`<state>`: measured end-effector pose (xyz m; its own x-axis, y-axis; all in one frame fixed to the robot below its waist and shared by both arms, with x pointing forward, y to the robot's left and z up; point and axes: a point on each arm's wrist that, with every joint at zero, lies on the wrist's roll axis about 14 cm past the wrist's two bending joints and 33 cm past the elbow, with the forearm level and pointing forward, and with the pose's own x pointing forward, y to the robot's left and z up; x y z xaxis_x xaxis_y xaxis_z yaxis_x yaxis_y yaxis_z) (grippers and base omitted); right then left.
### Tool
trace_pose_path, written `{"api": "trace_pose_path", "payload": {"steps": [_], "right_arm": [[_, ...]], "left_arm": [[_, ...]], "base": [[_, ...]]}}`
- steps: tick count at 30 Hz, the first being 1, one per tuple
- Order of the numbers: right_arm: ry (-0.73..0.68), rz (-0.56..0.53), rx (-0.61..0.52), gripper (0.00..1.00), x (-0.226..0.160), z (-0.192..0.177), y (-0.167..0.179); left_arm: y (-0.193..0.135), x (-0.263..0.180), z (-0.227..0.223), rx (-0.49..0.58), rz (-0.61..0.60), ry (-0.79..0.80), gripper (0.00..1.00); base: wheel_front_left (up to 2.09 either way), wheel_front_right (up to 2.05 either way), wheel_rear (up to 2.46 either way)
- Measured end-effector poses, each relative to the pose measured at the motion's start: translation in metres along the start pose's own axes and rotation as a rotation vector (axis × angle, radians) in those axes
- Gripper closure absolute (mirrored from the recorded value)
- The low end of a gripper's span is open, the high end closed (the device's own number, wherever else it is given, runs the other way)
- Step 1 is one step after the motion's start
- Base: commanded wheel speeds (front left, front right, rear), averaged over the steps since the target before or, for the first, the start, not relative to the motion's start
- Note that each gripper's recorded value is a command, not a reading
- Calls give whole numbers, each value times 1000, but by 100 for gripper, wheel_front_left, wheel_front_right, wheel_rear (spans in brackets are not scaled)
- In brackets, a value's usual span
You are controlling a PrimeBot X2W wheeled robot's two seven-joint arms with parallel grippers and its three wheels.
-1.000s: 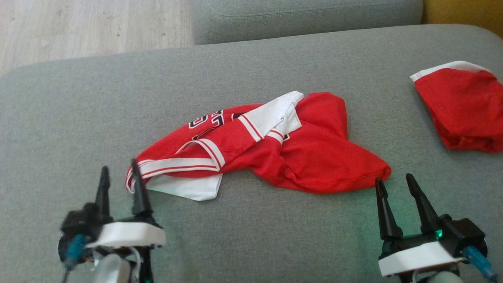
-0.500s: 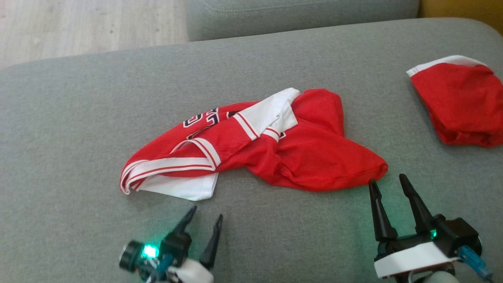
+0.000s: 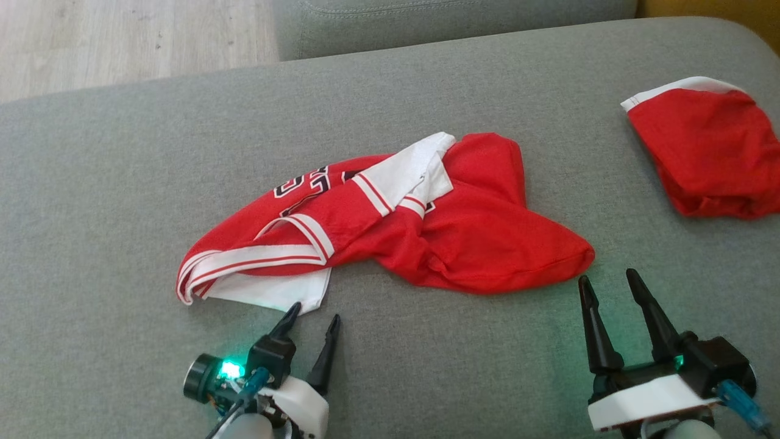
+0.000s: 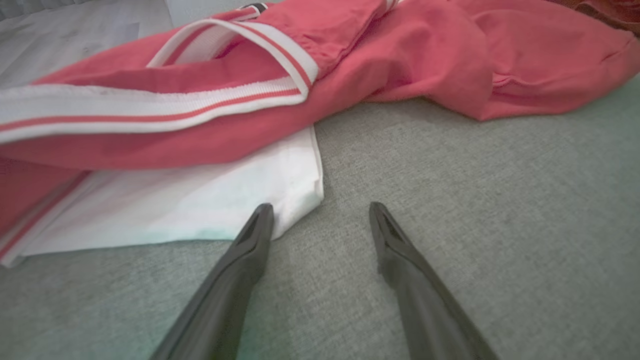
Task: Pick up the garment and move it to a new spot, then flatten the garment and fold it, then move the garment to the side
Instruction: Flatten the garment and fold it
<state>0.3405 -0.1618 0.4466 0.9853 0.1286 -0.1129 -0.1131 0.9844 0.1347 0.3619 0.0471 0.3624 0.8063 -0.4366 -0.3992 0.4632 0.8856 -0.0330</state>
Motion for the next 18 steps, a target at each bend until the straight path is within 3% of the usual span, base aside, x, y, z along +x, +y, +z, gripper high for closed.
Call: {"api": "trace_pose_path", "payload": {"steps": [1,5,7,14,18], "right_arm": [[1,1,0,0,0,0,0],[6,6,-1,0,2,-2,1],[9,8,-1,0,2,-2,2],[11,15,-2,0,4,-3,3],[16,17,-4,0,7,-5,2]], "left_arm": [[0,0,0,-1,1,0,14],[6,3,2,1,11,2,66],[9,5,1,-3,18,7,100],[15,6,7,-15,34,-8,100],[39,5,41,-15,113,-120,100]], "base": [[0,0,0],[0,0,0],[0,0,0],[0,0,0],[0,0,0]]}}
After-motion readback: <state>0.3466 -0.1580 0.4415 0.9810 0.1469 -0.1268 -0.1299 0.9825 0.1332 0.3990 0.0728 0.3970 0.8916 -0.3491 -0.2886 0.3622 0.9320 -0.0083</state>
